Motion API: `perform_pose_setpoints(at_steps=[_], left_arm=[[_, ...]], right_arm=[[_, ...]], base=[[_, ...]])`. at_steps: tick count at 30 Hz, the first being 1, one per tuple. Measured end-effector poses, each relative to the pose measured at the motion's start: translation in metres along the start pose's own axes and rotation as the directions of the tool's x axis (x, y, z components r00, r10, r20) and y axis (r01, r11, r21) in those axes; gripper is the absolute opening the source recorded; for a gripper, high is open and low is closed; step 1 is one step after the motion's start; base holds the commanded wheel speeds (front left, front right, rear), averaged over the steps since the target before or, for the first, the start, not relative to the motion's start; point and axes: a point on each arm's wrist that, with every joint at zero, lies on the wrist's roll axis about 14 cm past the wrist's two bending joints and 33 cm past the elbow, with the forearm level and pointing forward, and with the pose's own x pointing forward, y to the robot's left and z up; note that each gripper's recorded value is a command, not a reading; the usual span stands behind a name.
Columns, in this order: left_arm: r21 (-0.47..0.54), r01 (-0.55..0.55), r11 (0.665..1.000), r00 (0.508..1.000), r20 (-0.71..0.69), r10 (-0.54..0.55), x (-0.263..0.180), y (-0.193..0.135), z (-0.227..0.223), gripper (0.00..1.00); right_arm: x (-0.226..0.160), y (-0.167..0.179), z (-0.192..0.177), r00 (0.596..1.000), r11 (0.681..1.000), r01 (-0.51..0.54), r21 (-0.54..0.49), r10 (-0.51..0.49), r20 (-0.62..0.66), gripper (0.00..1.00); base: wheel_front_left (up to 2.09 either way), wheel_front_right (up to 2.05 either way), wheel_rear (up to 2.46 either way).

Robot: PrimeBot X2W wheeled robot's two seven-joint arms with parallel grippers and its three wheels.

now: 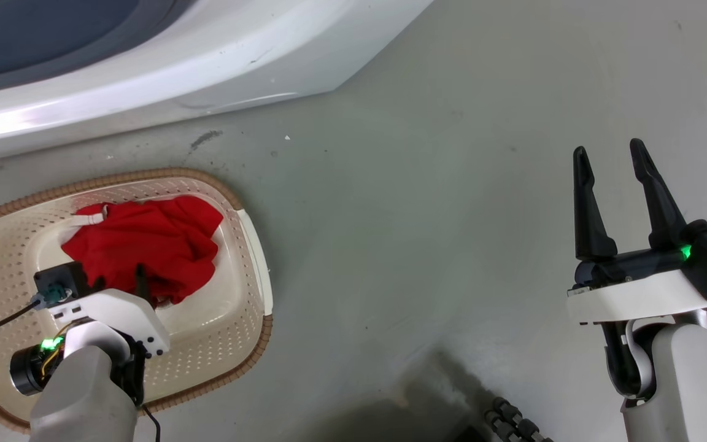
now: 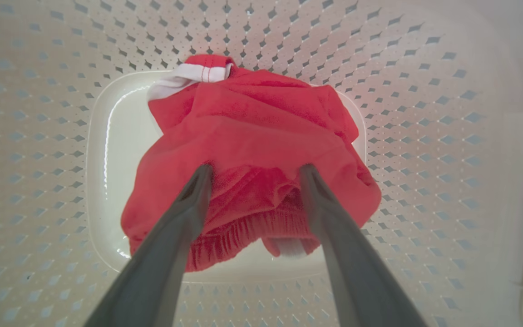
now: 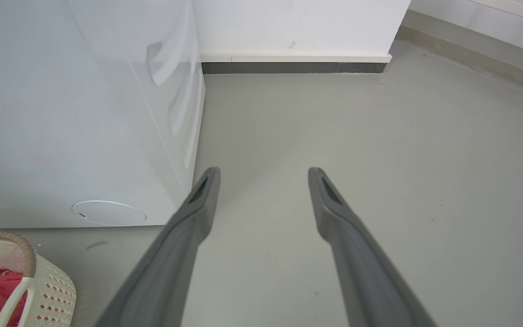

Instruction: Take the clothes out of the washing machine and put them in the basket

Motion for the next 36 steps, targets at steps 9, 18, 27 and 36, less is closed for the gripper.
perform_pose_setpoints(at_steps=[9, 18, 27, 36], left_arm=[[0.001, 0.027, 1.000, 1.000, 0.010, -0.027, -0.033, -0.005, 0.006, 1.00], [0.032, 0.055, 0.998, 0.985, 0.160, -0.059, -0.085, -0.011, 0.042, 1.00], [0.048, 0.046, 0.998, 0.926, 0.372, -0.060, -0.141, -0.015, 0.086, 1.00], [0.094, 0.020, 0.995, 0.778, 0.624, -0.074, -0.193, -0.016, 0.162, 1.00]], right_arm=[[-0.009, 0.000, 0.030, 0.997, 1.000, -0.003, 0.004, 0.003, 0.076, 1.00], [-0.040, 0.004, 0.065, 0.987, 1.000, -0.018, 0.023, 0.014, 0.161, 1.00], [-0.066, 0.010, 0.095, 0.970, 0.998, -0.041, 0.044, 0.029, 0.243, 1.00], [-0.077, 0.017, 0.107, 0.960, 0.997, -0.065, 0.051, 0.048, 0.276, 1.00]], base=[[0.00, 0.00, 0.00], [0.00, 0.00, 0.00], [0.00, 0.00, 0.00], [0.00, 0.00, 0.00]])
